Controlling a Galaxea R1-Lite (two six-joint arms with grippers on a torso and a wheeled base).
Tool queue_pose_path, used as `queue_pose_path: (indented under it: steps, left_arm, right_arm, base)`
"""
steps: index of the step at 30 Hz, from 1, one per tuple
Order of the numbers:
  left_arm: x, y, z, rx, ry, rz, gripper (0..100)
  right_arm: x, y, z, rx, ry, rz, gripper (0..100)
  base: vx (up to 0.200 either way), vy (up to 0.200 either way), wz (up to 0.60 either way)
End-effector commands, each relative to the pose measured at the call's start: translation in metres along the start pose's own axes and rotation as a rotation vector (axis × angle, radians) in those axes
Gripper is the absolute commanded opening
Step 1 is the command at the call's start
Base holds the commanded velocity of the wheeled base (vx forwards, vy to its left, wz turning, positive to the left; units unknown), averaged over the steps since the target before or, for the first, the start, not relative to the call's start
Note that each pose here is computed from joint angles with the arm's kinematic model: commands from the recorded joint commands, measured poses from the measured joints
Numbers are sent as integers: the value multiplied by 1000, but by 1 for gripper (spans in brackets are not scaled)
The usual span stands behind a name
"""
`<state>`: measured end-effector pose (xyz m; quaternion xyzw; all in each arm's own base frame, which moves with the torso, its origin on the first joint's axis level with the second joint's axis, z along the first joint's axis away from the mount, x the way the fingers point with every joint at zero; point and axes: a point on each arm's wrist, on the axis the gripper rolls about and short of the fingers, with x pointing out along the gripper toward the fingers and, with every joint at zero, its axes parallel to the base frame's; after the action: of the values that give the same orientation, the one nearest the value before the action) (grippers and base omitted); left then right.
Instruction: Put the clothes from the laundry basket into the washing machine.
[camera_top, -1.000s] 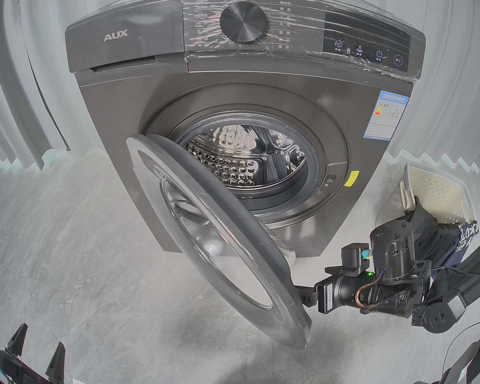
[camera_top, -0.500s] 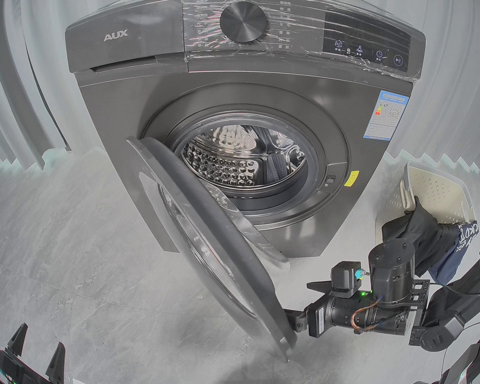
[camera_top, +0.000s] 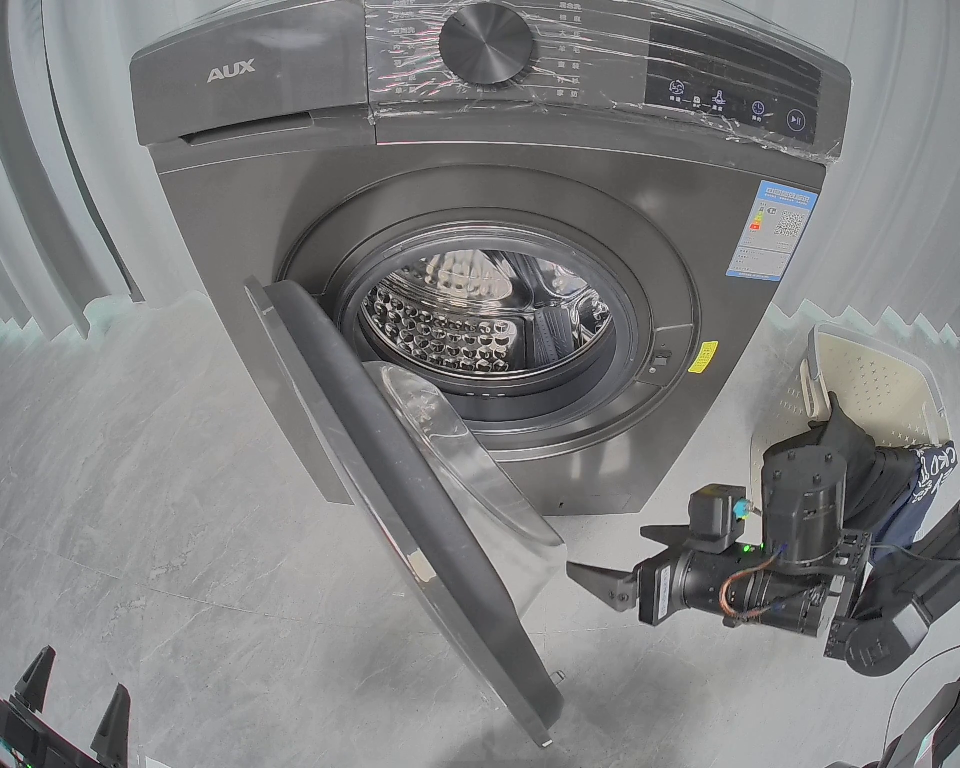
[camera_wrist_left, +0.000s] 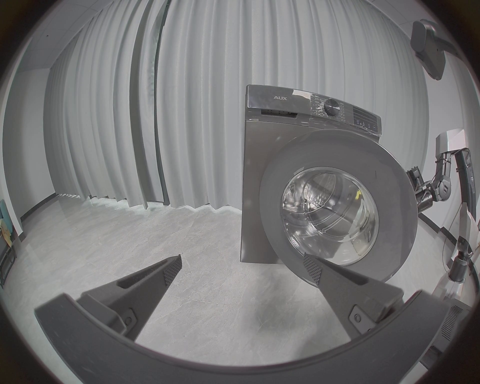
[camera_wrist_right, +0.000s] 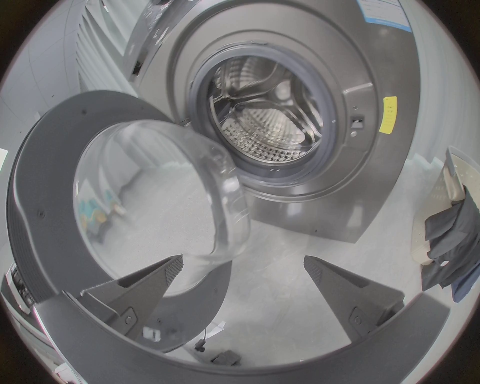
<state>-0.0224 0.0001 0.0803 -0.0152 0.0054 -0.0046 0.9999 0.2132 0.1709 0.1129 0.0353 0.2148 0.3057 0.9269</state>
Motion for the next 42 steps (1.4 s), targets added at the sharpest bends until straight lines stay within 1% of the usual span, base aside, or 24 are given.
queue_pose_path:
  steps: [1,2,3,4,5,6,9,13,15,16,20,23,27,32,36,39,42]
  left_arm:
    - [1,0,-4,0,15,1,100]
    - [1,0,-4,0,15,1,100]
    - [1,0,-4,0,15,1,100]
    - [1,0,-4,0,15,1,100]
    - [1,0,-4,0,15,1,100]
    - [1,0,-4,0,15,1,100]
    - [1,0,-4,0,15,1,100]
    - [1,0,-4,-2,15,1,100]
    - [1,0,-4,-2,15,1,100]
    - [1,0,-4,0,14,1,100]
    - [1,0,-4,-2,14,1,100]
    - [1,0,-4,0,14,1,100]
    - [1,0,-4,-2,14,1,100]
    - [1,0,-4,0,14,1,100]
    - [1,0,-4,0,14,1,100]
    - [1,0,-4,0,14,1,100]
    - [1,0,-4,0,12,1,100]
  right_arm:
    - [5,-14,19,21,-64,-51,100]
    - [5,-14,19,21,-64,-51,100]
    - [7,-16,24,24,-79,-58,100]
    - [15,-20,27,28,-82,-70,100]
    - [17,-20,26,29,-81,-71,100]
    - [30,-24,24,33,-68,-90,100]
    - [49,-26,19,31,-55,-129,100]
    - [61,-24,11,29,-28,-128,100]
    - [63,-21,9,25,-20,-120,100]
    - [64,-16,8,20,-17,-105,100]
    - [61,-4,2,13,0,-71,100]
    - [52,7,3,2,-5,-36,100]
    - [48,9,7,9,-20,-33,100]
    - [49,6,8,15,-24,-44,100]
    - [52,9,9,11,-30,-28,100]
    - [56,11,12,10,-53,-19,100]
    - [67,12,12,10,-66,-15,100]
  base:
    - [0,0,0]
    - [0,0,0]
    - [0,0,0]
    - [0,0,0]
    - [0,0,0]
    - [0,0,0]
    - [0,0,0]
    - [0,0,0]
    - [0,0,0]
    - [0,0,0]
    - [0,0,0]
    - [0,0,0]
    - [0,0,0]
    - [0,0,0]
    - [-200,0,0]
    - [-200,0,0]
    - [-133,0,0]
